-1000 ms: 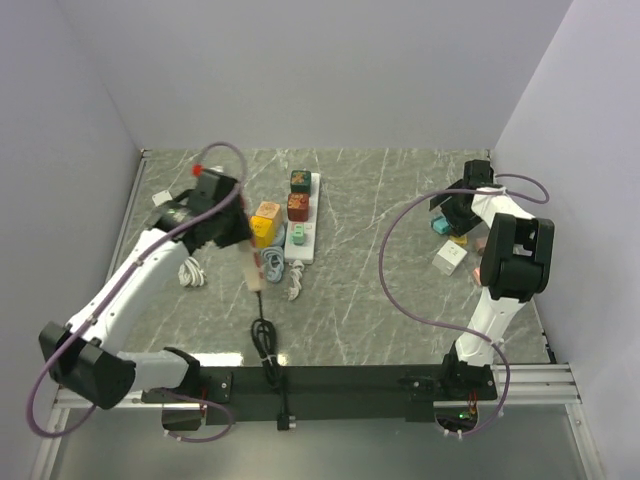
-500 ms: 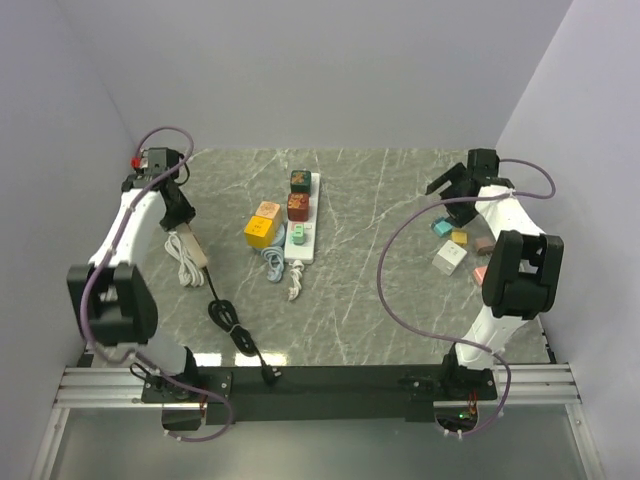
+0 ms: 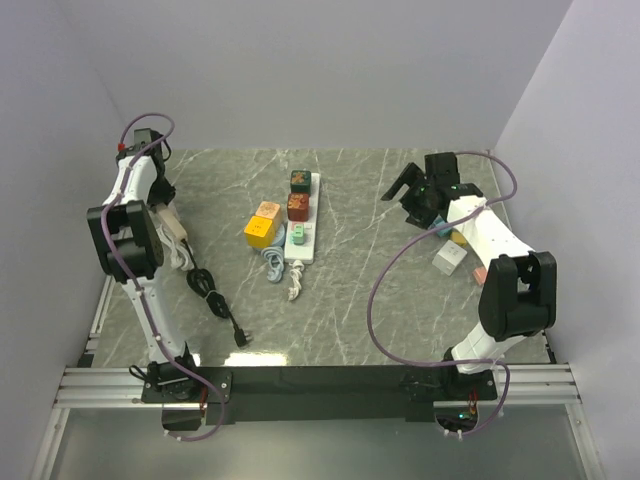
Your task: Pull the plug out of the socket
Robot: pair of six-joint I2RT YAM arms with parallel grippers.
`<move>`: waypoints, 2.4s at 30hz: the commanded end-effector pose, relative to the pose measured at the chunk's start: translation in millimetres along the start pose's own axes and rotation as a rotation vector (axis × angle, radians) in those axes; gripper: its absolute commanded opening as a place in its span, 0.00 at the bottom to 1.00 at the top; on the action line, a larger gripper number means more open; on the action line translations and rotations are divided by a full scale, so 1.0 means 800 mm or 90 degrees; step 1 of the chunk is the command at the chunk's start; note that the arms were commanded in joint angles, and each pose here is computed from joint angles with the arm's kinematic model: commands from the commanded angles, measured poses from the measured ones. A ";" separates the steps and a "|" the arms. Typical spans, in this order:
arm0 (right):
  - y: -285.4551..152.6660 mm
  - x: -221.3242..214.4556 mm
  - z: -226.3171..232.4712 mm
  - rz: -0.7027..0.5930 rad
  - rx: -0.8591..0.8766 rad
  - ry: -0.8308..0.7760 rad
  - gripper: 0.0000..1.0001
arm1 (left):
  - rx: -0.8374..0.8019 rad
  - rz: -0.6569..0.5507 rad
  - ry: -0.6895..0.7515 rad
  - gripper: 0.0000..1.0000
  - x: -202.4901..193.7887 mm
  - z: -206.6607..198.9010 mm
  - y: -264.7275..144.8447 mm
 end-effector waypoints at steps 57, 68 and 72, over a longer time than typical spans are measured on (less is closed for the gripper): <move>0.114 -0.243 0.185 0.191 -0.047 -0.420 0.60 | -0.479 -0.071 0.036 0.99 -0.230 -0.006 -0.260; 0.104 -0.234 0.165 0.177 -0.107 -0.414 0.26 | -0.501 -0.042 0.051 0.99 -0.236 -0.008 -0.262; 0.093 -0.220 0.120 0.194 -0.124 -0.402 0.00 | -0.542 -0.014 0.079 0.99 -0.242 -0.020 -0.266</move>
Point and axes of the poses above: each gripper's point midway between its finger pads, its own y axis out along the fingers, its own z axis along the line the jaws close on, x = y × z, the point moved 9 cm from there along -y, back along the fingers, and after that the axes turned 4 degrees about y, right-handed, at the moved point
